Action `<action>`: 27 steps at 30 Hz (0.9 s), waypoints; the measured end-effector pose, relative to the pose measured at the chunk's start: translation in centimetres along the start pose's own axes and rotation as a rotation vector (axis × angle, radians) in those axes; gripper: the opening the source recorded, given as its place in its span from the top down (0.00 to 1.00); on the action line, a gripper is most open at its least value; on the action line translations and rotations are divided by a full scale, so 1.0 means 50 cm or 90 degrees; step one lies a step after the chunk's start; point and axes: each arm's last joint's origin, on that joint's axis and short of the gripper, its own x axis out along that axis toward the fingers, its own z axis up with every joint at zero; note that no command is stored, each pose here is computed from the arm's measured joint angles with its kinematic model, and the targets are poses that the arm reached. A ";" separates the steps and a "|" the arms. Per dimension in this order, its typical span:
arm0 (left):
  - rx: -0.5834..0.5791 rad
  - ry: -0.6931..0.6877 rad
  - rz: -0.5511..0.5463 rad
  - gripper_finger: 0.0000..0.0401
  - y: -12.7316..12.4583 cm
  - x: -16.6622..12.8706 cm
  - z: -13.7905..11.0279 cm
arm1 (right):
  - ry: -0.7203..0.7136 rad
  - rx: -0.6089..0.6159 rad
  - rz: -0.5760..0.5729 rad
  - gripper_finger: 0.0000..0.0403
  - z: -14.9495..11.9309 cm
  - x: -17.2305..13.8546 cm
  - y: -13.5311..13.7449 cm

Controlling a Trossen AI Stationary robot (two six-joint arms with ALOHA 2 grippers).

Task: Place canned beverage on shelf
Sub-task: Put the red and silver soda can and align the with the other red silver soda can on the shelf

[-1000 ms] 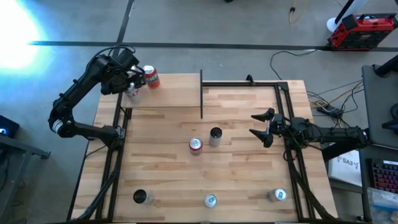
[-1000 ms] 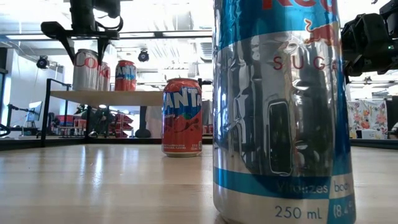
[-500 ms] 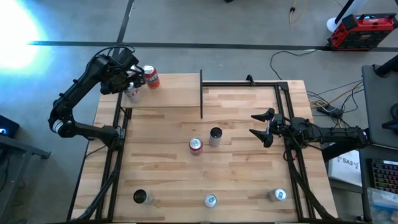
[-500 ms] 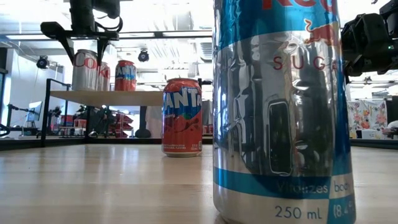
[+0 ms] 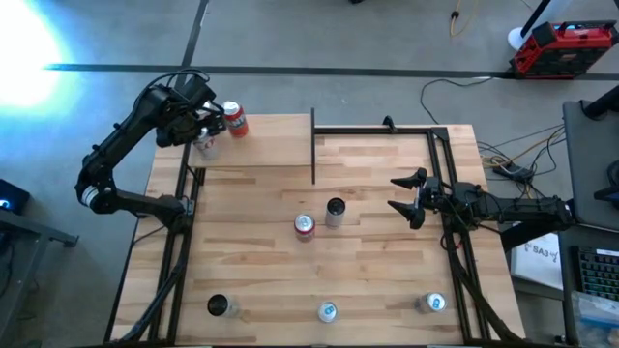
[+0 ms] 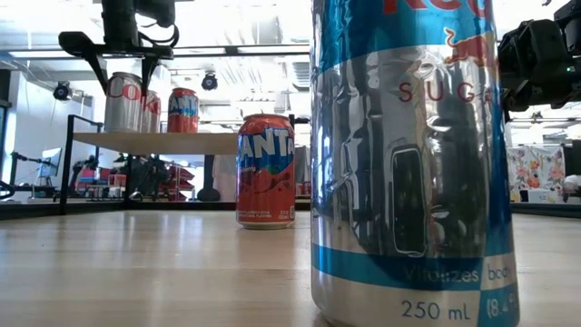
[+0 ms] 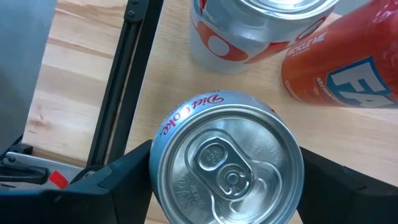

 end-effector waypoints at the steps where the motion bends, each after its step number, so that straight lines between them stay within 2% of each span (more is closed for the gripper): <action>1: 0.000 0.000 0.000 0.28 0.000 0.000 0.000 | 0.000 0.000 0.000 0.09 0.000 0.000 0.000; 9: -0.001 0.000 0.002 0.26 0.000 0.000 0.000 | 0.000 0.000 0.000 0.09 0.000 0.000 0.000; 13: 0.005 0.011 0.028 0.13 0.005 0.006 -0.004 | 0.000 0.000 0.000 0.09 0.000 0.000 0.000; 16: 0.003 0.006 0.021 0.03 0.003 0.005 -0.002 | 0.000 0.000 0.000 0.09 0.000 0.000 0.000; 27: 0.011 0.029 0.000 0.07 0.005 0.000 -0.006 | 0.000 0.000 0.000 0.09 0.000 0.000 0.000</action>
